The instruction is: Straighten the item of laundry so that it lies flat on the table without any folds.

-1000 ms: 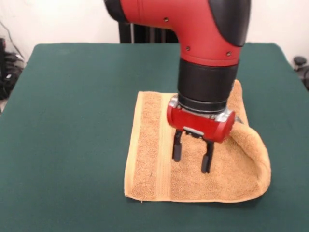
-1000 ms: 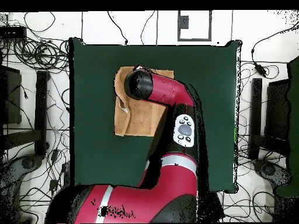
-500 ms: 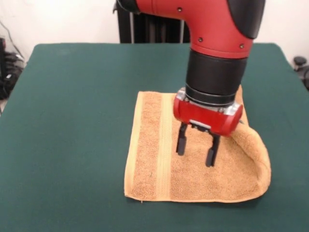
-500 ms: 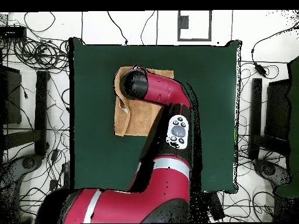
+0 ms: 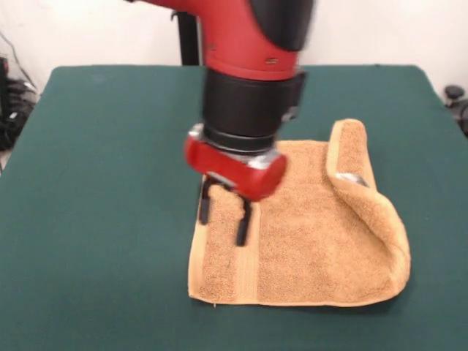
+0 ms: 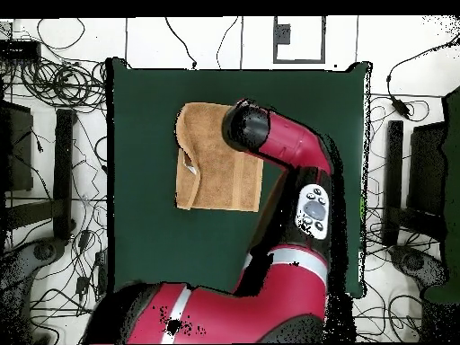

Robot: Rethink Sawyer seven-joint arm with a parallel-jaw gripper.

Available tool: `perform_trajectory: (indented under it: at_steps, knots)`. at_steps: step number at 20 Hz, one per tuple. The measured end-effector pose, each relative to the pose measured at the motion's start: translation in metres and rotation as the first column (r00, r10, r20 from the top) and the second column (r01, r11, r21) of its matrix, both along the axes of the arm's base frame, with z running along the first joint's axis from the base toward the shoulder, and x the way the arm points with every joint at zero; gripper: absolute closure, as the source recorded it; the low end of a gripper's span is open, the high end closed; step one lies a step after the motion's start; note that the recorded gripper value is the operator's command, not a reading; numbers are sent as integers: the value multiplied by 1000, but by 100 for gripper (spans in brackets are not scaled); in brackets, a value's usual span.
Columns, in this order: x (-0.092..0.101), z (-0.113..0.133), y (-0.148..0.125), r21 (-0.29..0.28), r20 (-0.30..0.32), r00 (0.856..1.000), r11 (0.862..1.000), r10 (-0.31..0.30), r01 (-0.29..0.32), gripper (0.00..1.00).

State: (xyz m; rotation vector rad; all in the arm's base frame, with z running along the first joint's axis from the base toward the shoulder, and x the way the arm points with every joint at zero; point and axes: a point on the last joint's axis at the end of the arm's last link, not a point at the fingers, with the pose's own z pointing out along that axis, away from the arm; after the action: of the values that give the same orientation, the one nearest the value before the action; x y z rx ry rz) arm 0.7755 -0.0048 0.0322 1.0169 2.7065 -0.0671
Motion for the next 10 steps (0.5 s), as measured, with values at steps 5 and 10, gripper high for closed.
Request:
perform_trajectory:
  at_steps: [5, 10]
  knots:
    - [-9, -3, -46, -5, -16, 998, 998, -64, 64, 0]
    - [-19, -4, -64, 11, -31, 994, 995, -104, 104, 0]
